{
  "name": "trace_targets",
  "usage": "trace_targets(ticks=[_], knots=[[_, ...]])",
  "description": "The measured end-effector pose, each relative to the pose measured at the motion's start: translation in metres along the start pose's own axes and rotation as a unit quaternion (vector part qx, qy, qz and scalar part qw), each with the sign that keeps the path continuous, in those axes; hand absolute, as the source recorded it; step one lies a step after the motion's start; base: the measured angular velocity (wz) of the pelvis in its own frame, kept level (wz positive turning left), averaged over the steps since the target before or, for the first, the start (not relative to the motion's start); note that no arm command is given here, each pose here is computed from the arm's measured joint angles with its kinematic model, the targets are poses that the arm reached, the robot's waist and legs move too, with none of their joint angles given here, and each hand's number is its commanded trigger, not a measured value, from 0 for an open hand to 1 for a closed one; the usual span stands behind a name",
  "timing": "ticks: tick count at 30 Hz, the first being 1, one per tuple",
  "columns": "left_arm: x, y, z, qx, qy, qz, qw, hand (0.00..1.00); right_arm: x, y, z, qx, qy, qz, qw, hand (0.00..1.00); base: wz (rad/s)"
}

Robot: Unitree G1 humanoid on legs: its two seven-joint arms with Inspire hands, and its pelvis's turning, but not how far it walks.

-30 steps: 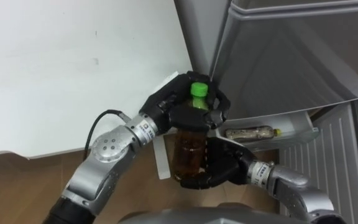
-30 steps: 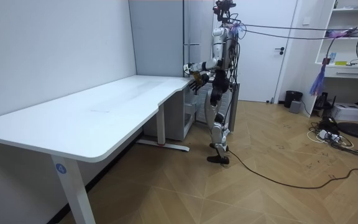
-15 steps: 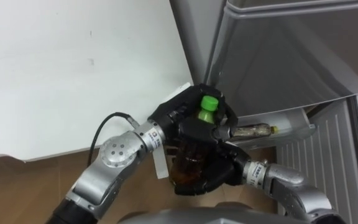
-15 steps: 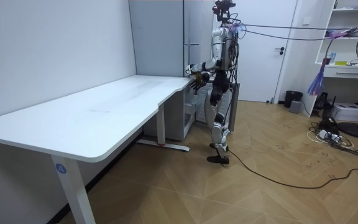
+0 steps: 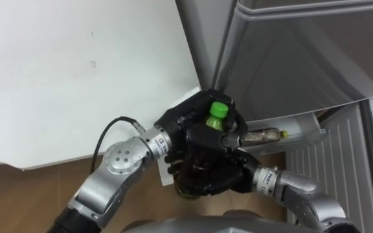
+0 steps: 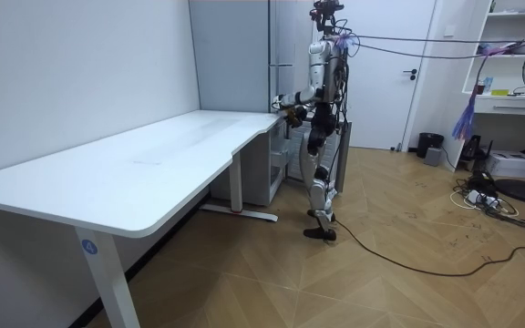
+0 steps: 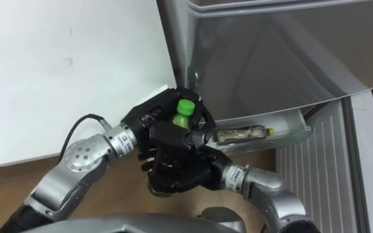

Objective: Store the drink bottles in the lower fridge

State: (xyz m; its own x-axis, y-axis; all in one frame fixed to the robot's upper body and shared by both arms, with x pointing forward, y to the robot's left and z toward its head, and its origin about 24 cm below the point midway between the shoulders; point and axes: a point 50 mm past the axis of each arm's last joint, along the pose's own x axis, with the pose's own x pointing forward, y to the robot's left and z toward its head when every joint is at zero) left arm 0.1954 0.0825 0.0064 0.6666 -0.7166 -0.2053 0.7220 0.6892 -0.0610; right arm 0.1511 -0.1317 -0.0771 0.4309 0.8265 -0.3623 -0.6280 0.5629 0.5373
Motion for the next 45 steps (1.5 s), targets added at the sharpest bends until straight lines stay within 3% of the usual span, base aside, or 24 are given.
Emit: trace_targets(ticks=[14, 15, 17, 18, 19, 45], knots=[[0.002, 0.0, 0.003, -0.023, -0.014, 0.011, 1.0, 1.0, 0.001, 0.001, 0.002, -0.016, -0.01, 0.003, 1.0, 1.0, 0.0], [0.002, 0.001, 0.003, -0.025, -0.015, 0.012, 0.999, 0.96, 0.001, 0.001, 0.002, -0.016, -0.011, 0.003, 1.0, 1.0, 0.0], [0.002, 0.001, 0.003, -0.031, -0.017, 0.014, 0.999, 0.47, 0.001, 0.001, 0.002, -0.016, -0.013, 0.003, 1.0, 1.0, 0.0], [0.002, 0.001, 0.003, -0.033, -0.018, 0.015, 0.999, 0.1, 0.001, 0.001, 0.002, -0.016, -0.014, 0.003, 1.0, 1.0, 0.0], [0.002, 0.002, 0.003, -0.035, -0.018, 0.015, 0.999, 0.0, 0.0, 0.002, 0.002, -0.016, -0.016, 0.003, 1.0, 1.0, 0.0], [-0.001, 0.004, 0.014, -0.026, -0.037, 0.017, 0.999, 0.0, -0.004, 0.007, -0.002, 0.024, -0.045, 0.025, 0.998, 1.0, 0.0]])
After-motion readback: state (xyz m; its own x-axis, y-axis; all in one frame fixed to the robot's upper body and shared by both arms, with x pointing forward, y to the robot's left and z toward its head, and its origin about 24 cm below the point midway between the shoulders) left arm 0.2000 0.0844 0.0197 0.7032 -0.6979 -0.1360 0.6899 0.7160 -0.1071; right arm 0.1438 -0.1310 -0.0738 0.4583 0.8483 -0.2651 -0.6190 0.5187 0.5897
